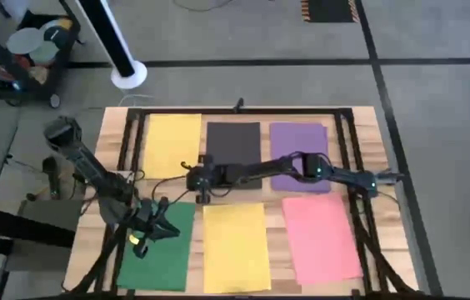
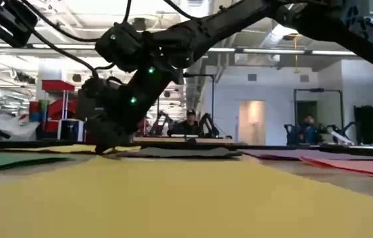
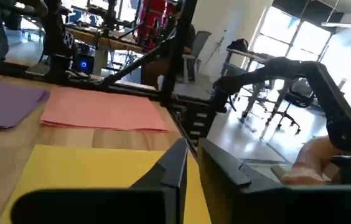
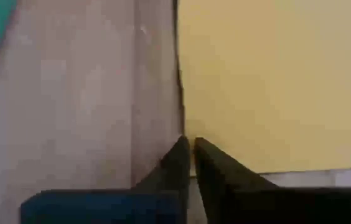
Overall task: Organize paper
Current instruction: Put the yellow paper on top of the other yellow paper in the bottom center of the table
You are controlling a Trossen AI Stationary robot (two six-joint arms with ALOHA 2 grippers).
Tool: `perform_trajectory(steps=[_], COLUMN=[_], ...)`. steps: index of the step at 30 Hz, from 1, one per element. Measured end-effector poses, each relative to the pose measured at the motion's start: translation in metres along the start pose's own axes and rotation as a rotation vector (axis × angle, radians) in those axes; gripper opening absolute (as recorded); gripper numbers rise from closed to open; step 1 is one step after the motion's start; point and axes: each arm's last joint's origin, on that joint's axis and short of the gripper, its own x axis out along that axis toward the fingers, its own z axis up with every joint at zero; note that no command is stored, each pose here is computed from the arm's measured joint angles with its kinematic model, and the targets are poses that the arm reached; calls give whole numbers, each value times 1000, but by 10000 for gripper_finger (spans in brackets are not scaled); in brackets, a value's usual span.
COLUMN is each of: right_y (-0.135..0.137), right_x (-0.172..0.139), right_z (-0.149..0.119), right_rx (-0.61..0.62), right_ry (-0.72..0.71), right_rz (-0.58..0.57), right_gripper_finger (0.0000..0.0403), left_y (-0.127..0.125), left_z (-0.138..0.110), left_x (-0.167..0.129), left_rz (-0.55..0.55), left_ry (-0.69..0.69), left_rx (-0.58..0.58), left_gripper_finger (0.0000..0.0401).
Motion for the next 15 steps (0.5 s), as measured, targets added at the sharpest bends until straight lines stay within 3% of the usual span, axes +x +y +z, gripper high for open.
perform_trajectory(steps=[15], right_y=[7], right_x=[-26], right_z=[21], right_rx=[-44], right_ry=[-59], right_rz=[7], right_gripper_finger=[0], left_y=[0], left_z=[1], left_x=[0], left_rz=[-2], left_ry=[-6], left_rx=[-5], left_gripper_finger=[36])
